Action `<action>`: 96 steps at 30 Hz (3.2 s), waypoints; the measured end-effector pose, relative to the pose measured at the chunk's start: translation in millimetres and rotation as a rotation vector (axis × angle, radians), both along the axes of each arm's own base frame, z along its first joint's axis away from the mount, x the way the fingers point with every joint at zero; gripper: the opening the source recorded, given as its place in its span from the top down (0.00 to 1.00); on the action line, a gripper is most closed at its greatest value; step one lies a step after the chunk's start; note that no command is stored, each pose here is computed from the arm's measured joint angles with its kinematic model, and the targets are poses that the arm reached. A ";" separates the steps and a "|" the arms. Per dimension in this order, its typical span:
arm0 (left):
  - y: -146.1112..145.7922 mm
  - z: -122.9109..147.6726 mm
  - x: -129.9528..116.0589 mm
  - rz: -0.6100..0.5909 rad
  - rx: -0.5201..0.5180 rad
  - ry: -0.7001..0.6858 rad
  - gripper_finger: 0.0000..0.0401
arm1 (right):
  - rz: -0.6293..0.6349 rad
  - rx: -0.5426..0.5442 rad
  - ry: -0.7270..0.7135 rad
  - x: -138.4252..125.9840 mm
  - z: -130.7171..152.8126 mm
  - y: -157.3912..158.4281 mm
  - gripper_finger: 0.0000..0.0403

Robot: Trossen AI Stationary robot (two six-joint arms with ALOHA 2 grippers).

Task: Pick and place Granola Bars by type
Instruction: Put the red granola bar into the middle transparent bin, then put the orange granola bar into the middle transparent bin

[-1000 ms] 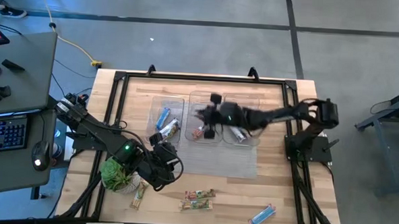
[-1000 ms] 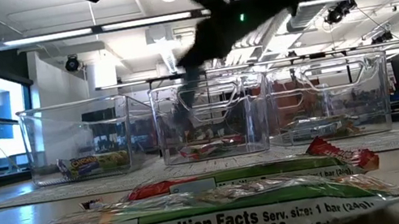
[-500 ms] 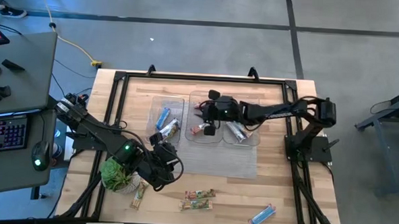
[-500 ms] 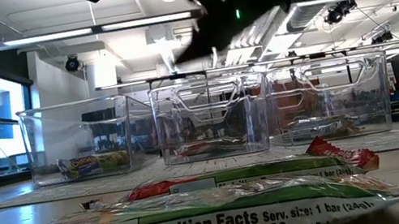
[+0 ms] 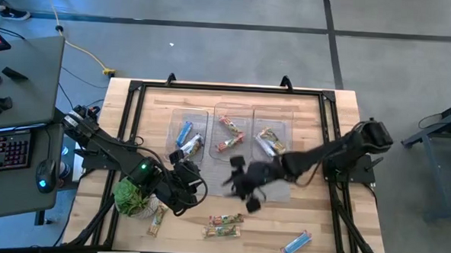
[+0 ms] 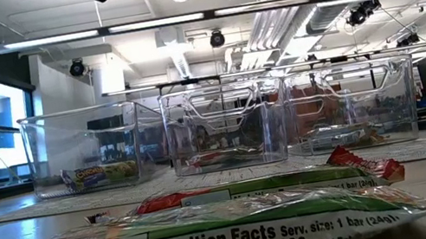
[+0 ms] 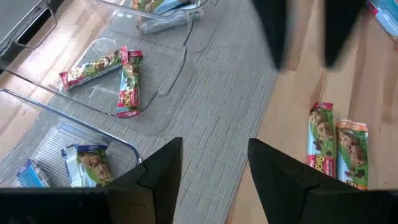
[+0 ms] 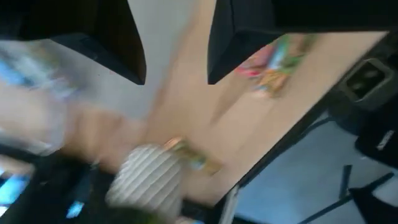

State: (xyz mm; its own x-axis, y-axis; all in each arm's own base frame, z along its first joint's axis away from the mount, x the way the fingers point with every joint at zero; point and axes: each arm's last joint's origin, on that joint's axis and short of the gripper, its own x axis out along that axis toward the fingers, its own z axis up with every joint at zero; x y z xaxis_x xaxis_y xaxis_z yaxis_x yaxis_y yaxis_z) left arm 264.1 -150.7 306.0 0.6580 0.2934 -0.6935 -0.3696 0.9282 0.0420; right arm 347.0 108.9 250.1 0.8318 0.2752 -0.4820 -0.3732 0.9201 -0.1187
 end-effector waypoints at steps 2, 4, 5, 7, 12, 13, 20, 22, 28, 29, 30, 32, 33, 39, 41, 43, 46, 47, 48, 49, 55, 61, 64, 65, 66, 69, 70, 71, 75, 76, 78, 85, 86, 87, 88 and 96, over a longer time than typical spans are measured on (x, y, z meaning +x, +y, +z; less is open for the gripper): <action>0.0 0.2 0.4 0.005 0.003 -0.008 0.56 | -0.009 0.027 0.052 -1.2 -14.8 22.1 0.59; 0.3 0.5 0.5 0.014 0.011 -0.017 0.56 | -0.018 0.040 0.080 -0.4 -31.1 41.4 0.57; 0.4 0.6 0.6 0.017 0.013 -0.020 0.56 | -0.023 0.043 0.090 0.3 -40.1 50.4 0.56; 0.3 0.8 0.9 0.019 0.009 -0.025 0.56 | -0.029 0.049 0.100 2.8 -58.6 65.6 0.54; -0.4 0.9 1.2 0.012 -0.002 -0.023 0.56 | -0.082 0.062 0.099 7.8 -100.9 90.3 0.53; -0.4 0.9 1.2 0.012 -0.003 -0.023 0.56 | -0.097 0.064 0.103 8.4 -108.4 93.0 0.53; -0.7 1.2 1.6 0.010 -0.005 -0.028 0.56 | -0.226 0.118 0.174 8.6 -147.6 99.8 0.53; -0.7 1.2 1.6 0.010 -0.005 -0.027 0.56 | -0.236 0.125 0.185 9.1 -152.5 100.4 0.53; -0.7 1.2 1.6 0.009 -0.006 -0.027 0.56 | -0.252 0.127 0.209 8.3 -159.5 100.3 0.53; -0.7 1.2 1.6 0.009 -0.006 -0.027 0.56 | -0.247 0.122 0.218 8.0 -160.1 99.9 0.53; -0.7 1.2 1.6 0.009 -0.006 -0.027 0.56 | -0.245 0.120 0.222 7.8 -160.4 99.8 0.53; -0.7 1.2 1.6 0.009 -0.006 -0.027 0.56 | -0.249 0.118 0.220 7.9 -160.4 99.6 0.55; -0.7 1.2 1.6 0.009 -0.006 -0.027 0.56 | -0.249 0.115 0.219 7.8 -160.4 99.5 0.56; -0.7 1.2 1.6 0.009 -0.006 -0.026 0.56 | -0.228 0.080 0.215 7.6 -161.0 99.0 0.68; -0.7 1.1 1.6 0.009 -0.006 -0.026 0.56 | -0.238 0.075 0.208 7.7 -160.7 98.6 0.72; -0.7 1.1 1.6 0.009 -0.006 -0.026 0.56 | -0.242 0.059 0.187 8.0 -157.3 98.4 0.74; -0.7 1.1 1.5 0.009 -0.006 -0.026 0.56 | -0.234 -0.016 0.136 7.1 -145.3 95.6 0.73; -0.7 1.1 1.5 0.009 -0.006 -0.026 0.56 | -0.236 -0.042 0.100 8.1 -136.1 93.8 0.72; -0.6 1.1 1.5 0.009 -0.005 -0.026 0.56 | -0.249 -0.073 0.053 9.1 -124.3 91.6 0.71; -0.6 1.1 1.5 0.009 -0.005 -0.026 0.56 | -0.272 -0.110 0.002 10.0 -110.6 88.6 0.70; -0.6 1.1 1.5 0.009 -0.005 -0.025 0.56 | -0.531 -0.530 -0.165 13.5 -48.1 40.4 0.72; -0.7 1.1 1.6 0.009 -0.006 -0.026 0.56 | -0.808 -0.454 -0.152 16.1 -1.4 -53.3 0.72; -0.7 1.1 1.5 0.009 -0.005 -0.026 0.56 | -0.798 -0.242 -0.068 15.0 -0.2 -102.2 0.72; -0.7 1.1 1.5 0.009 -0.005 -0.026 0.56 | -0.791 -0.171 -0.025 14.4 -3.7 -117.3 0.72; -0.7 1.1 1.6 0.009 -0.006 -0.026 0.56 | -0.779 -0.121 0.027 14.4 -10.2 -129.6 0.72; -0.7 1.1 1.5 0.009 -0.005 -0.026 0.56 | -0.770 -0.118 0.159 15.5 -34.1 -155.5 0.72; -0.6 1.1 1.6 0.009 -0.005 -0.026 0.56 | -0.773 -0.136 0.180 16.8 -40.5 -159.6 0.72; -0.6 1.2 1.6 0.010 -0.005 -0.027 0.56 | -0.775 -0.149 0.194 18.2 -46.0 -162.8 0.72; -0.6 1.1 1.5 0.009 -0.004 -0.025 0.56 | -0.770 -0.165 0.242 21.8 -62.3 -170.5 0.72; -0.6 1.1 1.5 0.009 -0.005 -0.025 0.56 | -0.759 -0.151 0.253 21.8 -64.4 -172.6 0.72; -0.6 1.1 1.5 0.010 -0.004 -0.026 0.56 | -0.748 -0.109 0.264 22.0 -67.4 -177.5 0.72; -0.6 1.1 1.5 0.010 -0.004 -0.026 0.56 | -0.741 -0.041 0.283 19.2 -68.8 -189.8 0.69; -0.6 1.1 1.5 0.010 -0.004 -0.026 0.56 | -0.735 -0.051 0.284 19.0 -68.8 -190.5 0.68; -0.6 1.1 1.5 0.010 -0.004 -0.026 0.56 | -0.731 -0.057 0.285 18.8 -68.9 -191.5 0.67; -0.6 1.1 1.5 0.010 -0.004 -0.027 0.56 | -0.730 -0.059 0.286 18.6 -68.9 -192.5 0.66; -0.6 1.1 1.5 0.010 -0.005 -0.026 0.56 | -0.663 -0.058 0.253 21.5 -65.3 -188.3 0.58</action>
